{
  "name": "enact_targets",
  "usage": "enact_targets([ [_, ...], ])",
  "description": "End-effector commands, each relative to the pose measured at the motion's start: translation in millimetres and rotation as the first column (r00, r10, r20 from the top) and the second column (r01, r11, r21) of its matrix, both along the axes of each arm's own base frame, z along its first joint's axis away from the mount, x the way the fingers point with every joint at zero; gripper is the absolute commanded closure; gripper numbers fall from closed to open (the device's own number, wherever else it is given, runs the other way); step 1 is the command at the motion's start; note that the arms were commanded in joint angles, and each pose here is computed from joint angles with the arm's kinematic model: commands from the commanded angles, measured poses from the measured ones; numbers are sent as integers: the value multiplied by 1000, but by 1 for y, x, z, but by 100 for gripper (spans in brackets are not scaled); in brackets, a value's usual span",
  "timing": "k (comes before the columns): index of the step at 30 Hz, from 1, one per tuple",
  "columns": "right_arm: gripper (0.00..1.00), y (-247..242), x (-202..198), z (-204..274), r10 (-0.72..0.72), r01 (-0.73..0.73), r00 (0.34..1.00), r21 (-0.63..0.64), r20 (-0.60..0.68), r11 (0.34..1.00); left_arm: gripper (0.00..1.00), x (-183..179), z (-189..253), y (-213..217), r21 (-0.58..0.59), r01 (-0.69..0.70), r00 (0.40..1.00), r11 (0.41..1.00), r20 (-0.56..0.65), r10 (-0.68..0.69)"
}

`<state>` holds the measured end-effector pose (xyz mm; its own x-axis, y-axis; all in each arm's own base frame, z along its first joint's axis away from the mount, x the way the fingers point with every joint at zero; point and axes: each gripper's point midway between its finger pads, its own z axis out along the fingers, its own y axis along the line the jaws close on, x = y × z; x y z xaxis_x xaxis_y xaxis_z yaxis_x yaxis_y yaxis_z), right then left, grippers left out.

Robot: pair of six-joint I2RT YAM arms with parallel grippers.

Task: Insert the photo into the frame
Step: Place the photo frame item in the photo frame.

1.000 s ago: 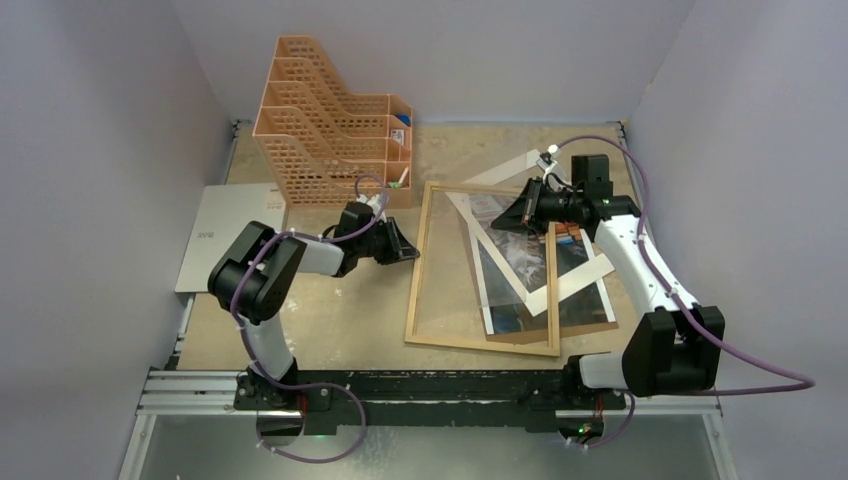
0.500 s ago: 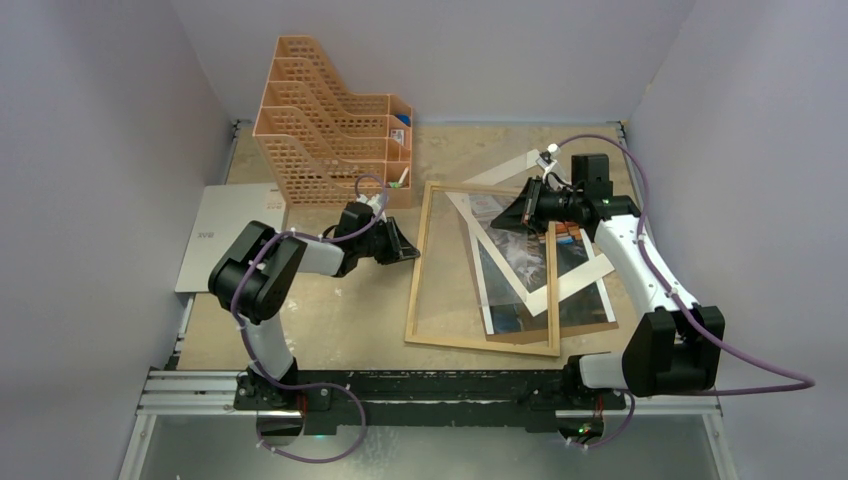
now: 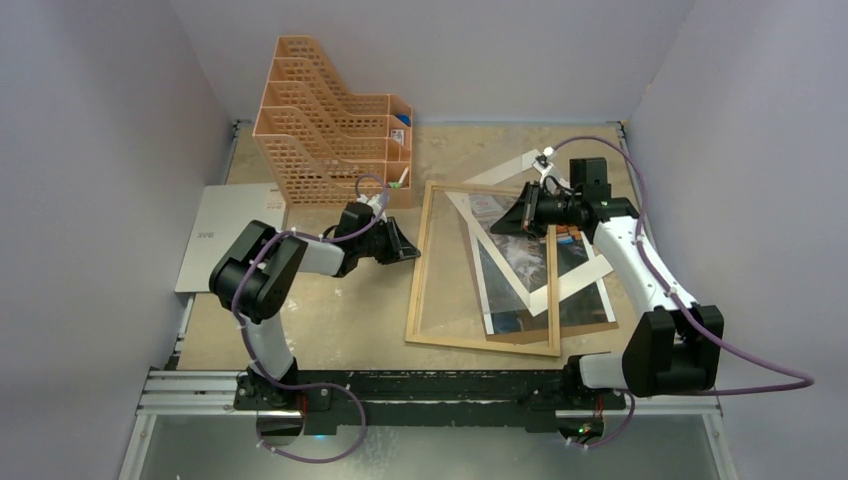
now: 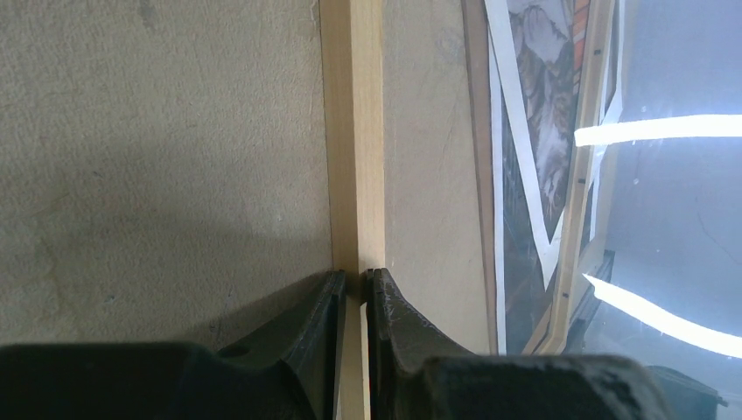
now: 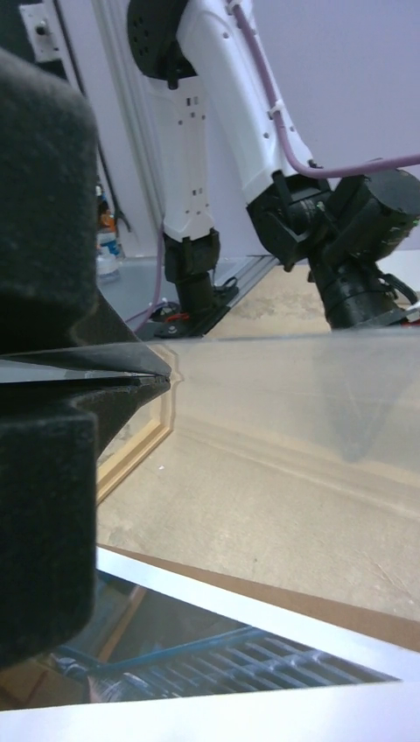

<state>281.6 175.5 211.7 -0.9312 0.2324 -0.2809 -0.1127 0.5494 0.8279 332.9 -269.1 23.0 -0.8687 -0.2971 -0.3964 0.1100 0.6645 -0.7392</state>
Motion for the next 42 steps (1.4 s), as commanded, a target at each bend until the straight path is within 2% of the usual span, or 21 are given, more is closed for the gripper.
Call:
enact_targets([
  [1, 94, 11, -16, 8, 100, -105, 993, 83, 67, 991, 83, -18, -42, 16, 110, -13, 995, 994, -98, 24],
  [4, 94, 15, -21, -5, 106, -111, 993, 125, 42, 986, 83, -18, -41, 16, 108, -16, 995, 994, -97, 27],
  [8, 93, 12, -23, -30, 98, -96, 995, 106, -17, 990, 83, -17, -40, 17, 112, -21, 995, 994, -96, 32],
  [11, 89, 5, -17, -48, 53, -51, 997, 31, -48, 998, 82, -17, -39, 17, 114, -21, 995, 993, -95, 32],
  [17, 70, -25, 2, -84, -66, 50, 995, -185, -78, 981, 75, -16, -35, 19, 135, -16, 996, 991, -85, 27],
  [23, 66, -53, 18, -93, -180, 151, 982, -342, -54, 927, 72, -14, -35, 19, 148, -8, 995, 989, -93, 22],
  [29, 69, -58, 18, -100, -225, 199, 974, -339, -38, 919, 72, -13, -35, 21, 158, -31, 993, 987, -110, 49],
  [35, 79, -42, 0, -140, -166, 126, 975, -253, -145, 959, 73, -10, -42, 21, 180, -30, 991, 983, -121, 52],
  [42, 72, -41, -5, -149, -154, 109, 972, -246, -176, 963, 73, -7, -39, 25, 207, -40, 991, 977, -119, 66],
])
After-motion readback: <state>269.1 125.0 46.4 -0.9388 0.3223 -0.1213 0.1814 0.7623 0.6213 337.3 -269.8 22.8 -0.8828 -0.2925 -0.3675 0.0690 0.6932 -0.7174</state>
